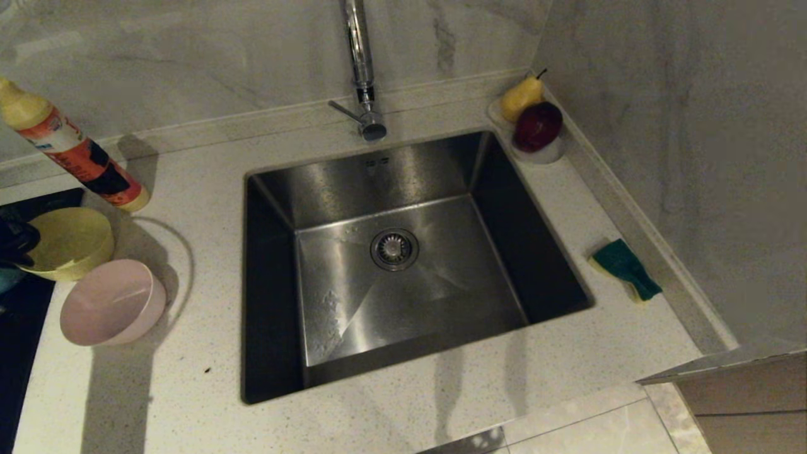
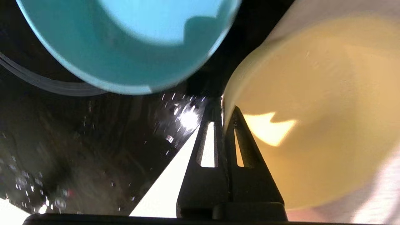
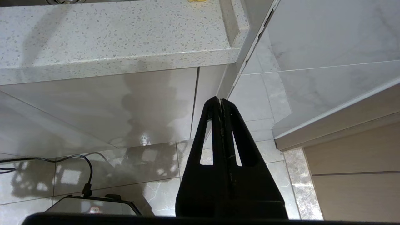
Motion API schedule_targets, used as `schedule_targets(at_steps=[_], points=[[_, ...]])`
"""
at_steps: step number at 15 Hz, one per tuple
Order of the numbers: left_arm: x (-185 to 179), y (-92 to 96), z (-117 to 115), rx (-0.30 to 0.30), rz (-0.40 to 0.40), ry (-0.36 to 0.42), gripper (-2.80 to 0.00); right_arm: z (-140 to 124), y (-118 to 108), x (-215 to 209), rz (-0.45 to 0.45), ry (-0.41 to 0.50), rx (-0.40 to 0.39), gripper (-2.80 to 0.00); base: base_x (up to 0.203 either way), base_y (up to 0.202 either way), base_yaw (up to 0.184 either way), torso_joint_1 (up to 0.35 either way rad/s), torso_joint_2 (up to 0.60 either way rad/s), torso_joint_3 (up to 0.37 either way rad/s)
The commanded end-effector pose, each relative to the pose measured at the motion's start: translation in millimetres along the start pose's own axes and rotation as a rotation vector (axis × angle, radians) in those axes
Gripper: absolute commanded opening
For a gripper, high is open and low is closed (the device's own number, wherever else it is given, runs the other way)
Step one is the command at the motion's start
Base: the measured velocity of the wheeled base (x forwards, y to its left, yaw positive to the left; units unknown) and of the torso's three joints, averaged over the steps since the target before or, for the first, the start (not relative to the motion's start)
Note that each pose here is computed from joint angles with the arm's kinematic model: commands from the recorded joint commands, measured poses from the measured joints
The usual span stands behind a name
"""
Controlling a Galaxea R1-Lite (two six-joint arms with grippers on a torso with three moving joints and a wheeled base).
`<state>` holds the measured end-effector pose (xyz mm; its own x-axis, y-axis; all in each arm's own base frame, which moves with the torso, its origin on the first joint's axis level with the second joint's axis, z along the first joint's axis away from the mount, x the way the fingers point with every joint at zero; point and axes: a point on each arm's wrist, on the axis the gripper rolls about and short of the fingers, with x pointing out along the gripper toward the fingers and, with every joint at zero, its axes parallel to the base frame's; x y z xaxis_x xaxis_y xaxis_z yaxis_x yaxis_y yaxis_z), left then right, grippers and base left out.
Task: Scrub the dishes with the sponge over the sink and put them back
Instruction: Place the bowl on the bowl
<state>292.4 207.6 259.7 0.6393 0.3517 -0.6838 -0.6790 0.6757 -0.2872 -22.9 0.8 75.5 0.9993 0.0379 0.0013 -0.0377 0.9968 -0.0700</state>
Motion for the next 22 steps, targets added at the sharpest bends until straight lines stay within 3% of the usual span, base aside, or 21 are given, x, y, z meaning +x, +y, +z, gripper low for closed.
schedule_targets(at_steps=[1, 5, 10, 13, 19, 22], points=[[-16.0, -4.4, 11.6, 0.0, -0.005, -0.071, -2.8, -0.1, 0.0, 0.0, 0.0, 0.001, -0.001, -2.8, 0.0, 0.0, 0.0, 0.0, 0.0, 0.0], [-46.3, -11.3, 22.8, -0.004, -0.029, -0.168, -2.8, 0.0, 0.0, 0.0, 0.0, 0.0, -0.001, -2.8, 0.0, 0.0, 0.0, 0.0, 0.0, 0.0], [-83.0, -14.7, 22.3, -0.002, -0.059, -0.229, -2.8, 0.0, 0.0, 0.0, 0.0, 0.0, -0.001, -2.8, 0.0, 0.0, 0.0, 0.0, 0.0, 0.0], [-98.9, -14.4, 11.3, 0.0, -0.108, -0.146, -2.8, 0.0, 0.0, 0.0, 0.0, 0.0, -0.001, -2.8, 0.0, 0.0, 0.0, 0.0, 0.0, 0.0], [-106.1, -7.0, 1.9, -0.004, -0.083, -0.078, -2.8, -0.1, 0.0, 0.0, 0.0, 0.001, -0.001, -2.8, 0.0, 0.0, 0.0, 0.0, 0.0, 0.0], [-123.9, -5.9, -16.0, -0.004, -0.154, 0.035, -2.8, 0.0, 0.0, 0.0, 0.0, 0.0, -0.001, -2.8, 0.0, 0.0, 0.0, 0.0, 0.0, 0.0]])
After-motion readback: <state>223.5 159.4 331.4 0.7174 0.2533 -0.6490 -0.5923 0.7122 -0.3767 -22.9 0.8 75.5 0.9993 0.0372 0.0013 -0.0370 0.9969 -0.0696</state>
